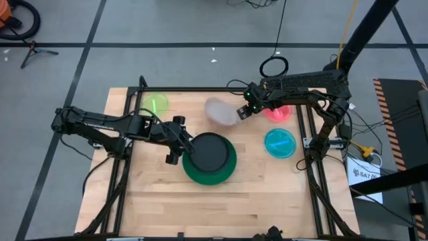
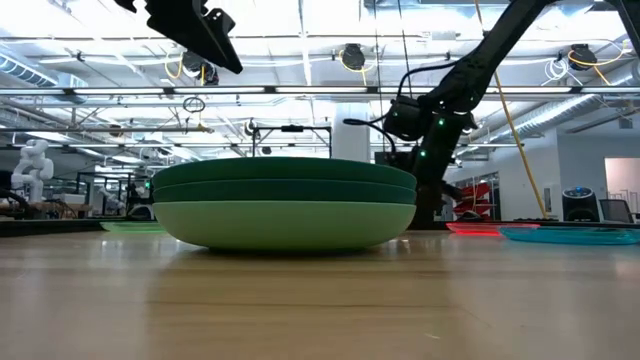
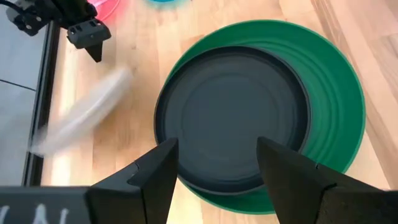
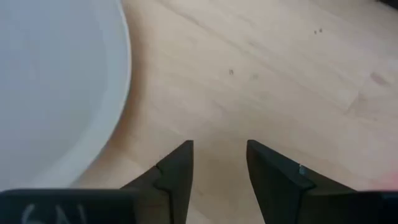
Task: Stack plastic plates
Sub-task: Stack the white plate on top of the black plate
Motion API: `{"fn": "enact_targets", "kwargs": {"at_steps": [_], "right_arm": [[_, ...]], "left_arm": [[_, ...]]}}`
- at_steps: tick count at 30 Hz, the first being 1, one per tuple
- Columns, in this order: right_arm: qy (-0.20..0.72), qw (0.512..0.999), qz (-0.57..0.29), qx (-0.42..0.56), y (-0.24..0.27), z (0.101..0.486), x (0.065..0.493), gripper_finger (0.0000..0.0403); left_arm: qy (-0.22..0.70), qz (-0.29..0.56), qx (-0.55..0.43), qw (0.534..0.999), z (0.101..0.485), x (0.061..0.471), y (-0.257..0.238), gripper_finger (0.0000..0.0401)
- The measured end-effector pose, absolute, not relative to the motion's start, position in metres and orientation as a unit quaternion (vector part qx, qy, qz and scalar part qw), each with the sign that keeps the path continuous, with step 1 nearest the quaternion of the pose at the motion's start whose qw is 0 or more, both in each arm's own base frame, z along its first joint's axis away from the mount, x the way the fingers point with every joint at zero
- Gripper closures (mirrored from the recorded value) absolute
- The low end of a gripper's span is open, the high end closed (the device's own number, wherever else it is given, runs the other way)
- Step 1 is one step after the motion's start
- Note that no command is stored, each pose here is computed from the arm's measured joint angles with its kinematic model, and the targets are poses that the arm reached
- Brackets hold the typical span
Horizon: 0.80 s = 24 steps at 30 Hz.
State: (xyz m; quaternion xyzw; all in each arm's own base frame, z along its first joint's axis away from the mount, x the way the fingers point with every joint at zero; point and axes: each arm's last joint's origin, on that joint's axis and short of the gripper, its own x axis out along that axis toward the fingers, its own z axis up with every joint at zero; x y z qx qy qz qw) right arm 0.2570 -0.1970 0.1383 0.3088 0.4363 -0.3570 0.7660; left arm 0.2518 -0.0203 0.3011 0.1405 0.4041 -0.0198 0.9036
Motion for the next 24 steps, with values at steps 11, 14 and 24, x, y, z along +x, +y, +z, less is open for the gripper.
{"fn": "enact_targets", "kwargs": {"at_steps": [11, 14, 24], "right_arm": [[0.389, 0.808, -0.34, 0.284, -0.206, 0.145, 0.264, 0.0261], [0.357, 0.827, -0.337, 0.273, -0.208, 0.149, 0.27, 0.0261], [0.265, 0.877, -0.347, 0.199, -0.214, 0.179, 0.294, 0.0261]], "left_arm": [[0.407, -0.012, 0.123, 0.905, 0.301, 0.251, -0.02, 0.0178], [0.407, -0.012, 0.122, 0.905, 0.301, 0.251, -0.02, 0.0178], [0.399, -0.011, 0.12, 0.909, 0.302, 0.253, -0.02, 0.0178]]}}
